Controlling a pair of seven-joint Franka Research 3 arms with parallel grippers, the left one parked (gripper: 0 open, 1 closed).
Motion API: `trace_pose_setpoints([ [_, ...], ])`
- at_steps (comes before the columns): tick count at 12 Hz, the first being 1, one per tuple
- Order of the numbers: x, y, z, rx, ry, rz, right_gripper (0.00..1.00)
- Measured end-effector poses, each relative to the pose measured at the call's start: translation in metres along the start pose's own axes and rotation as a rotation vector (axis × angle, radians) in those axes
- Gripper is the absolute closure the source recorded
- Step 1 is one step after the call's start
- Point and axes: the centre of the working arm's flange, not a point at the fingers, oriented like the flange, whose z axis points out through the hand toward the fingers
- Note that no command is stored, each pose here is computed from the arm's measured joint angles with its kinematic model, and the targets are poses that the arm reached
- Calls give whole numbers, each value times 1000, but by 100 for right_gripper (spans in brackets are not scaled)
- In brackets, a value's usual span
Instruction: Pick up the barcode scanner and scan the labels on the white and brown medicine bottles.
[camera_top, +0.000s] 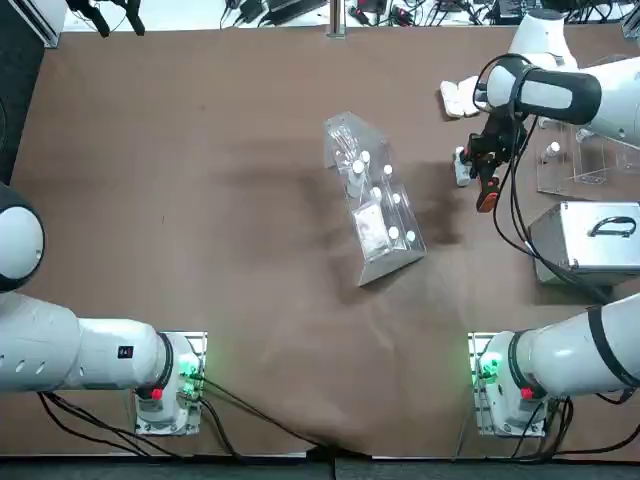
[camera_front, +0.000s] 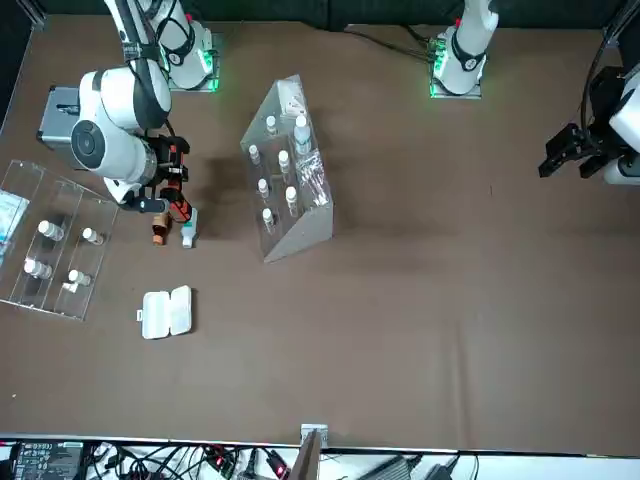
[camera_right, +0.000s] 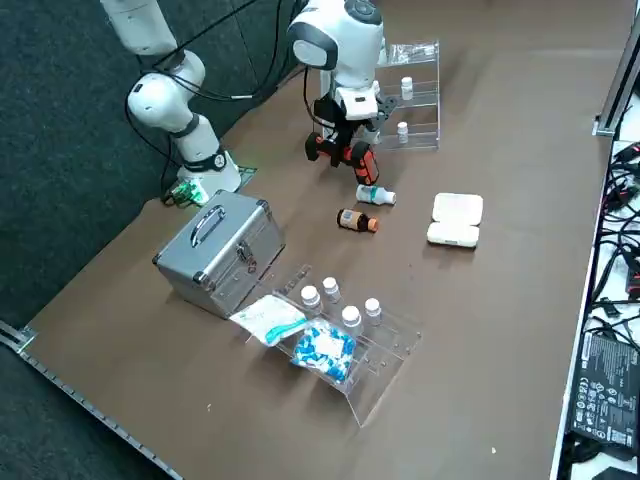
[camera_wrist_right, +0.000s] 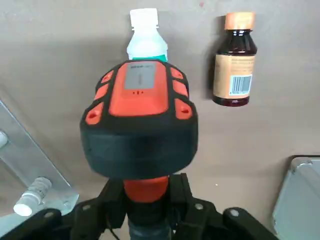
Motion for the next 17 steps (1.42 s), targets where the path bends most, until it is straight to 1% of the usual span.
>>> trace_pose_setpoints([
  [3, -1, 0, -6, 3, 13, -4, 58],
  [6, -1, 12, -21, 13, 13, -47, 58],
  [10, 2, 60, -37, 43, 5, -63, 58],
  [14, 3, 102, -36, 68, 4, -66, 58],
  [17, 4, 127, -29, 84, -8, -41, 58],
])
